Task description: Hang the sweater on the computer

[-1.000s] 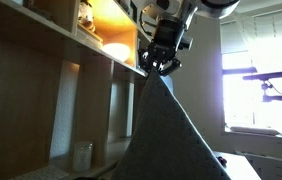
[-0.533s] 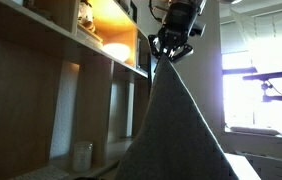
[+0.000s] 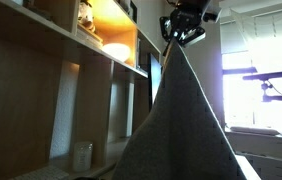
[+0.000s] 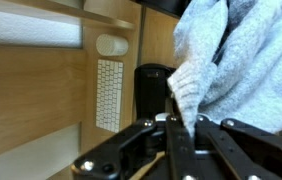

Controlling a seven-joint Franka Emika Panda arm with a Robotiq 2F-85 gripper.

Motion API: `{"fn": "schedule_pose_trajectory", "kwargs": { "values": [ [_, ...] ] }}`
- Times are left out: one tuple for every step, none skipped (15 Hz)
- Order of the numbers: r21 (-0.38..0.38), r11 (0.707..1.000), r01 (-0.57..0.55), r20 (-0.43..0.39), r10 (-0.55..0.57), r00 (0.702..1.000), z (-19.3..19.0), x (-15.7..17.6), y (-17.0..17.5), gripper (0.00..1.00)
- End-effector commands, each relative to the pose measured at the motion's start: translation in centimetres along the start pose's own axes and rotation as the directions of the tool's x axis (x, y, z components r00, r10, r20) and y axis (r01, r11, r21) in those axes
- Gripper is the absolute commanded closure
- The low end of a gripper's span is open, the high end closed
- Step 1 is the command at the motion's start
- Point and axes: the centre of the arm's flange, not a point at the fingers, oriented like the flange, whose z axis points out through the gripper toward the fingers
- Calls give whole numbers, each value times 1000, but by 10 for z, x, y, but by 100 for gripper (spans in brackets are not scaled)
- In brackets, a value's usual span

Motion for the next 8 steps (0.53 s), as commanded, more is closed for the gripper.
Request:
{"fn": "schedule_pose_trajectory", "kwargs": {
  "values": [
    [-74, 996, -41, 29, 43, 999, -35, -6, -24, 94],
    [-79, 996, -43, 31, 45, 998, -35, -5, -22, 94],
    [-73, 996, -41, 35, 44, 998, -36, -6, -23, 94],
    [-42, 999, -27, 14, 27, 1000, -23, -2, -8, 94],
    [-41, 999, -26, 15, 26, 1000, -24, -2, -9, 94],
    [-39, 999, -25, 15, 26, 1000, -23, -1, -9, 94],
    [-35, 999, -25, 15, 25, 1000, -20, -1, -10, 94],
    [-31, 999, -24, 14, 25, 1000, -18, 0, -10, 94]
  ]
}}
